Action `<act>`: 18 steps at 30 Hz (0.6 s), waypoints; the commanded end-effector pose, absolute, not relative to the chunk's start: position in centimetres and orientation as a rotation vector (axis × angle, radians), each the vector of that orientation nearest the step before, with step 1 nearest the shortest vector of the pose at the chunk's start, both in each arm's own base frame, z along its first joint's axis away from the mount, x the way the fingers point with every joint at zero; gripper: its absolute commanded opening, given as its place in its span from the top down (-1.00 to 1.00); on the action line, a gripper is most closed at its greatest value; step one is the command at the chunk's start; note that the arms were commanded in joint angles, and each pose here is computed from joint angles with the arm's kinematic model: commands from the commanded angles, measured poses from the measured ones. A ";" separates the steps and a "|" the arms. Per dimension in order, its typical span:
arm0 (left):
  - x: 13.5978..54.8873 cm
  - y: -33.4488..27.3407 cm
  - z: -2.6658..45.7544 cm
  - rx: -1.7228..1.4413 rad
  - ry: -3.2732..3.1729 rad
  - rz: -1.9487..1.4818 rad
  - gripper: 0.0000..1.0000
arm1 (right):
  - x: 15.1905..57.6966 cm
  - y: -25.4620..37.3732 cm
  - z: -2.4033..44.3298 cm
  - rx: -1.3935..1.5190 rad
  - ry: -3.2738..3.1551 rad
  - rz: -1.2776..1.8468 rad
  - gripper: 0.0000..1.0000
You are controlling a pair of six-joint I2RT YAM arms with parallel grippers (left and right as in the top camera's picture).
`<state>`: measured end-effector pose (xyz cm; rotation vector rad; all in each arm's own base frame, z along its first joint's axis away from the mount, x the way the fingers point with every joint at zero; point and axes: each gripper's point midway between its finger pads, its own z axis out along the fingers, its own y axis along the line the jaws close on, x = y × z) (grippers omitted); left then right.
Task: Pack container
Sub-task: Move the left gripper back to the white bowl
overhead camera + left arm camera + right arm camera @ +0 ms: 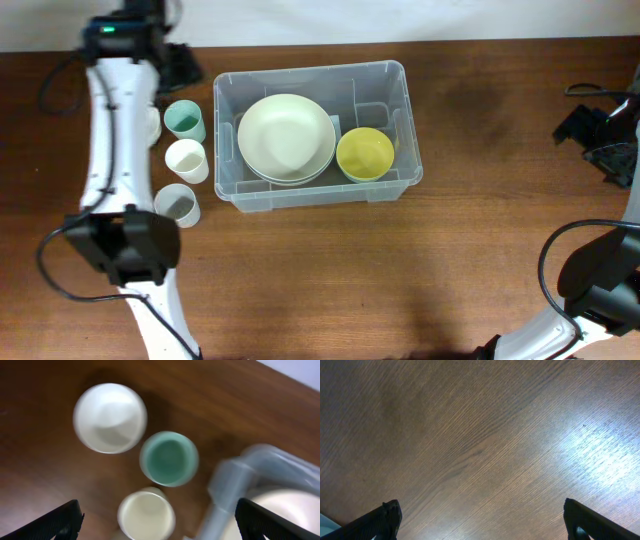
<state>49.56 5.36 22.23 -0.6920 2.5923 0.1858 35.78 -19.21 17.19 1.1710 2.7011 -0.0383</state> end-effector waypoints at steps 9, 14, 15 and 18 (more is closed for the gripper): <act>48.7 13.2 18.3 -1.072 2.566 0.139 -0.99 | 35.6 -19.3 17.6 1.162 2.696 -0.043 -0.98; 48.9 13.8 13.7 -1.157 2.643 0.098 -0.99 | 35.6 -19.3 17.6 1.162 2.696 -0.043 -0.98; 48.9 13.9 12.8 -1.173 2.657 0.089 -0.99 | 35.6 -19.3 17.6 1.162 2.696 -0.043 -0.97; 48.8 14.3 10.8 -1.228 2.676 0.084 -0.99 | 35.6 -19.3 17.6 1.162 2.696 -0.043 -0.98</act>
